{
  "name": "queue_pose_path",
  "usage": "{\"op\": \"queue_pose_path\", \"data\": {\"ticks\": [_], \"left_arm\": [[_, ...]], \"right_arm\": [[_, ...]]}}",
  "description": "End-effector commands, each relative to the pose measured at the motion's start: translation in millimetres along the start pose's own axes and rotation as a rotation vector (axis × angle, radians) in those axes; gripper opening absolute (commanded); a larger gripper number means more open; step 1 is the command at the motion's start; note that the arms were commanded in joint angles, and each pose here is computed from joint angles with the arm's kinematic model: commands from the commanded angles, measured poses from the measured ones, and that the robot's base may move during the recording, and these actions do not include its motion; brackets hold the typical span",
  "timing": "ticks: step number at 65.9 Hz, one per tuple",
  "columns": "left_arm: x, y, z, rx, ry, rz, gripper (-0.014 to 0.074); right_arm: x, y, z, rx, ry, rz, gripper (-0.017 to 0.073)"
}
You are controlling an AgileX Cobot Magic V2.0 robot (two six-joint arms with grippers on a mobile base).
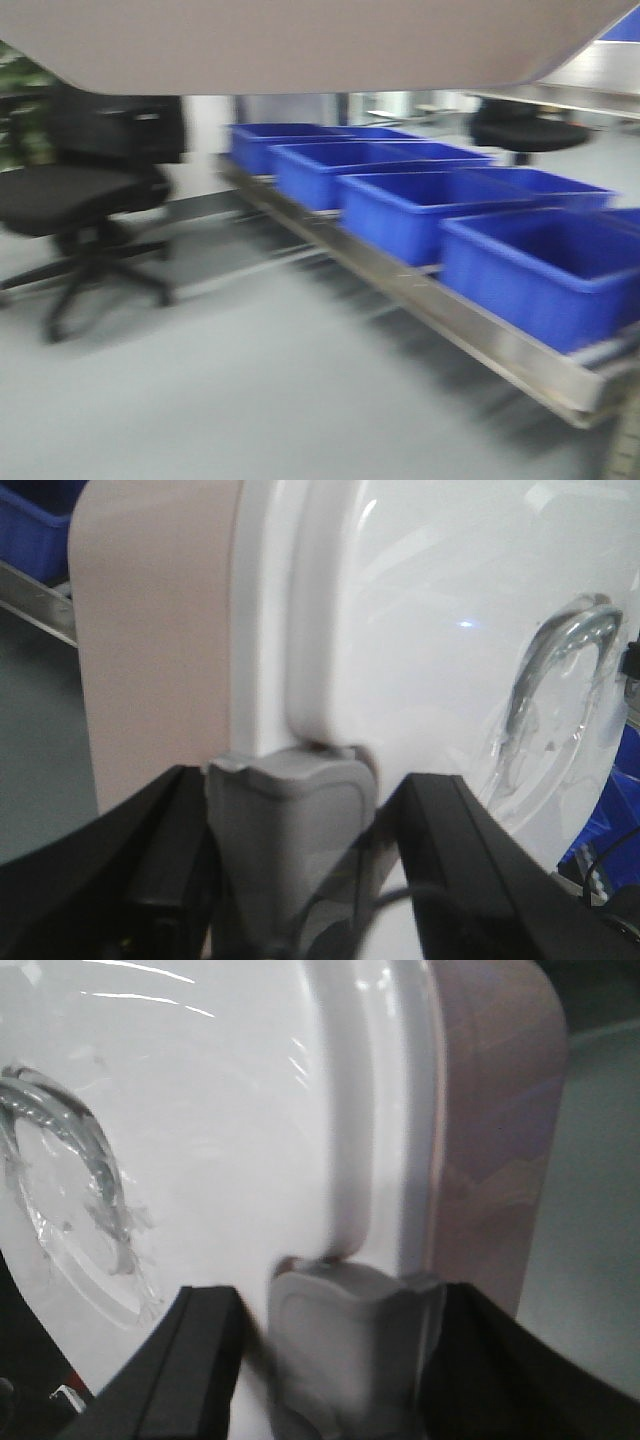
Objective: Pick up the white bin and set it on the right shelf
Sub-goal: 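Carry the bin with both grippers toward the steel rack of blue crates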
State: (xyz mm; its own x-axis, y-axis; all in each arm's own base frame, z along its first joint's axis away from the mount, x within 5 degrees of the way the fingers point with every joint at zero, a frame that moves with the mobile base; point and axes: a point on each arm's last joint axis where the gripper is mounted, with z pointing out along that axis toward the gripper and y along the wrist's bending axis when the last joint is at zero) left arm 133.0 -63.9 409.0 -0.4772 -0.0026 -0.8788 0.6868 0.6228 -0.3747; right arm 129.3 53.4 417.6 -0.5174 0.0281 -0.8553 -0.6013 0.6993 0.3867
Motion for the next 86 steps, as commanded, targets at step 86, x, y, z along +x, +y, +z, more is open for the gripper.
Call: {"op": "queue_pose_path", "data": {"ticks": [86], "left_arm": [[-8.7, -33.9, -8.8, 0.256, -0.032, 0.000, 0.0206]], "right_arm": [[-10.1, 27.2, -8.0, -0.208, -0.065, 0.012, 0.0307]]}}
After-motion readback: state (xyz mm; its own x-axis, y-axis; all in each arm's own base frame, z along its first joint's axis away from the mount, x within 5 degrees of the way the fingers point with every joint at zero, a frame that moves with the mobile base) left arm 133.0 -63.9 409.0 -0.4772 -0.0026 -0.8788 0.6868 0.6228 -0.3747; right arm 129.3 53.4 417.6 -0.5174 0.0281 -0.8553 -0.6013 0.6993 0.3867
